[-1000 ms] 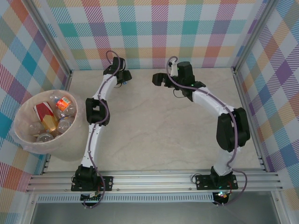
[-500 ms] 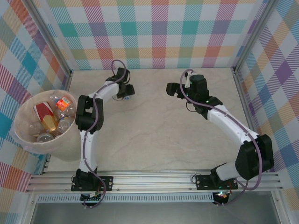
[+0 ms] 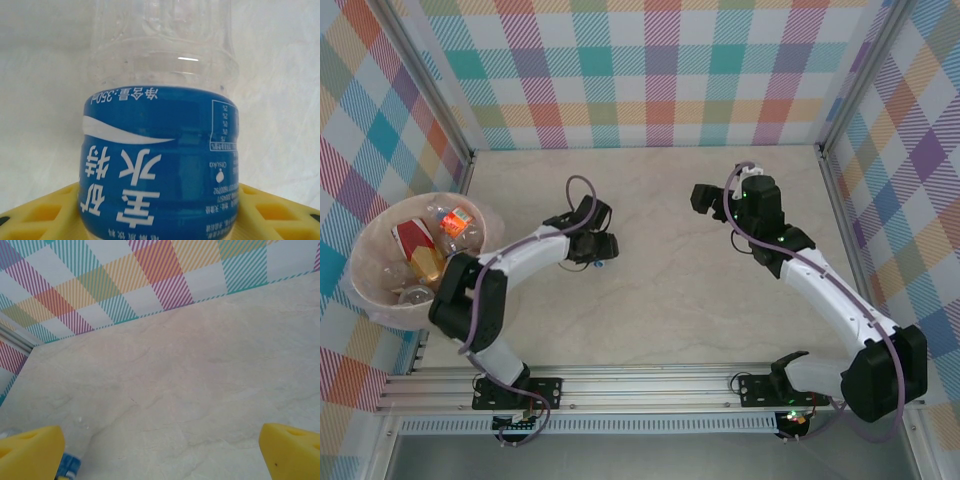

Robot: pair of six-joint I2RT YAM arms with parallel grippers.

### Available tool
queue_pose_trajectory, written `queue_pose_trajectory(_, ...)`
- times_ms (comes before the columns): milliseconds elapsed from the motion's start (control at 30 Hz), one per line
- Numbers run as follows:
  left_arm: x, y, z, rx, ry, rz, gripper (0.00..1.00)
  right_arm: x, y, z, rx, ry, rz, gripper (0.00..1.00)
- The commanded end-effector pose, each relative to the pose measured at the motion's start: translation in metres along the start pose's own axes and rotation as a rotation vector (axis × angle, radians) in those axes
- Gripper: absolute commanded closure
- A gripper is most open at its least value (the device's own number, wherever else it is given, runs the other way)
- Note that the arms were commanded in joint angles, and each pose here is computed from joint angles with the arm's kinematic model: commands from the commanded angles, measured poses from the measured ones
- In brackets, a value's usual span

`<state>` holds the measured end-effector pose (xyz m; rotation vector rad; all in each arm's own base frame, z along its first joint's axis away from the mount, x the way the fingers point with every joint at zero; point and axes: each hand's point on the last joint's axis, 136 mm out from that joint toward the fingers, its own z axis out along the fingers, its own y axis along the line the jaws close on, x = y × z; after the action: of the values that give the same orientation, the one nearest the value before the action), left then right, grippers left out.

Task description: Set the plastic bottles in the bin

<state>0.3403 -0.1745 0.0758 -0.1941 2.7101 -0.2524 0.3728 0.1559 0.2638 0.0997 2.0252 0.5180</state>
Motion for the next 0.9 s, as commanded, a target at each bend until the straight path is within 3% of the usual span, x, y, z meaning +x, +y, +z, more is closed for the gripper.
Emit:
queue_pose_trajectory(0, 0.016, 0.015, -0.02, -0.04, -0.016, -0.041, 0.48, -0.008, 0.001, -0.006, -0.001, -0.039, 0.016, 0.0)
queue_pose_trajectory(167, 0.003, 0.016, -0.086, 0.014, -0.143, -0.044, 0.47, -0.01, 0.003, -0.002, -0.01, -0.046, 0.03, 0.0)
queue_pose_trajectory(300, -0.032, 0.029, -0.17, -0.027, -0.329, -0.033, 0.45, -0.013, 0.006, 0.005, -0.019, -0.059, 0.038, 0.0)
queue_pose_trajectory(567, -0.079, 0.123, -0.326, -0.541, -0.673, -0.091, 0.44, -0.019, 0.015, 0.019, -0.048, -0.055, 0.035, 0.0)
queue_pose_trajectory(667, -0.082, 0.15, -0.355, -0.64, -0.742, -0.151, 0.43, -0.02, 0.018, 0.021, -0.057, -0.051, 0.031, 0.0)
queue_pose_trajectory(767, -0.076, 0.186, -0.368, -0.769, -0.719, -0.202, 0.44, -0.021, 0.018, 0.022, -0.055, -0.046, 0.016, 0.0)
queue_pose_trajectory(867, -0.068, 0.214, -0.373, -0.795, -0.687, -0.28, 0.44, -0.024, 0.019, 0.021, -0.05, -0.049, -0.002, 0.0)
